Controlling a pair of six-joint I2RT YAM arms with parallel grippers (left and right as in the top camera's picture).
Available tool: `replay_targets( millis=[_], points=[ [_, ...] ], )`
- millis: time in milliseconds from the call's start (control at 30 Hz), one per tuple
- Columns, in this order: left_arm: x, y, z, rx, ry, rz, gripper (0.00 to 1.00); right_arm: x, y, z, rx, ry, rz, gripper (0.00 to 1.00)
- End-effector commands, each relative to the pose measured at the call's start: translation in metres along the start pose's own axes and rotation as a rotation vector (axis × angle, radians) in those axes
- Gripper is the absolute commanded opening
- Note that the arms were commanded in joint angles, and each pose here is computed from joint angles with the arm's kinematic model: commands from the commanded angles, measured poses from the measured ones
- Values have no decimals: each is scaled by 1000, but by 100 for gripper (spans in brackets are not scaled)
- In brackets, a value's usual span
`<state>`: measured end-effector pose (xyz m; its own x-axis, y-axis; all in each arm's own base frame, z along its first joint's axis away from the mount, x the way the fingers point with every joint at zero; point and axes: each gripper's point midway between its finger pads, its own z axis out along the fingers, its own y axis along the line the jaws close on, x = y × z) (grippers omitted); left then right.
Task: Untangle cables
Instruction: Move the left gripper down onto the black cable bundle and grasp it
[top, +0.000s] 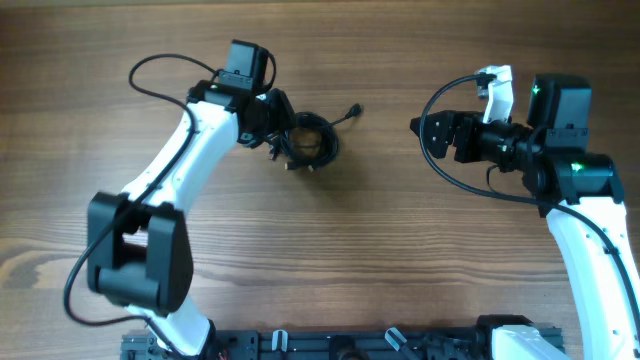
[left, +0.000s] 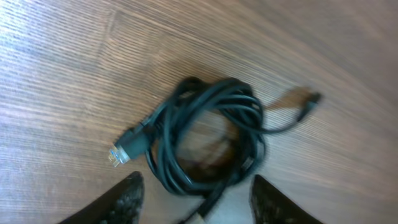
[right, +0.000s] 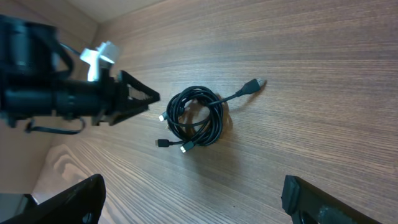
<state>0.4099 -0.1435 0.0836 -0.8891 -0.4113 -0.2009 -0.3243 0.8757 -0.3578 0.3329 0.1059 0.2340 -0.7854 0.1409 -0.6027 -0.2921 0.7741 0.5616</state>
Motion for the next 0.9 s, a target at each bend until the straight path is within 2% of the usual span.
replay_targets(
  millis=[0,267,500,600,800,833,867],
  points=[
    [-5,17,20,-93,-18,-32,51,-5,3,0,-8,-3,-3,92],
    [-8,24,49,-119,-17,-29,53,-5,2,0,1,-5,-3,91],
    [-12,14,60,-89,-42,44,34,-5,0,0,11,-7,-3,91],
    [-7,11,69,-90,-29,104,31,-4,0,0,11,-5,-2,91],
    [4,10,77,-105,-1,124,29,-3,-2,2,17,2,4,91],
    [4,10,77,-104,-1,125,27,-2,-3,2,16,3,4,91],
    [4,10,77,-104,-1,124,20,-2,-3,2,16,3,5,91]
  ],
)
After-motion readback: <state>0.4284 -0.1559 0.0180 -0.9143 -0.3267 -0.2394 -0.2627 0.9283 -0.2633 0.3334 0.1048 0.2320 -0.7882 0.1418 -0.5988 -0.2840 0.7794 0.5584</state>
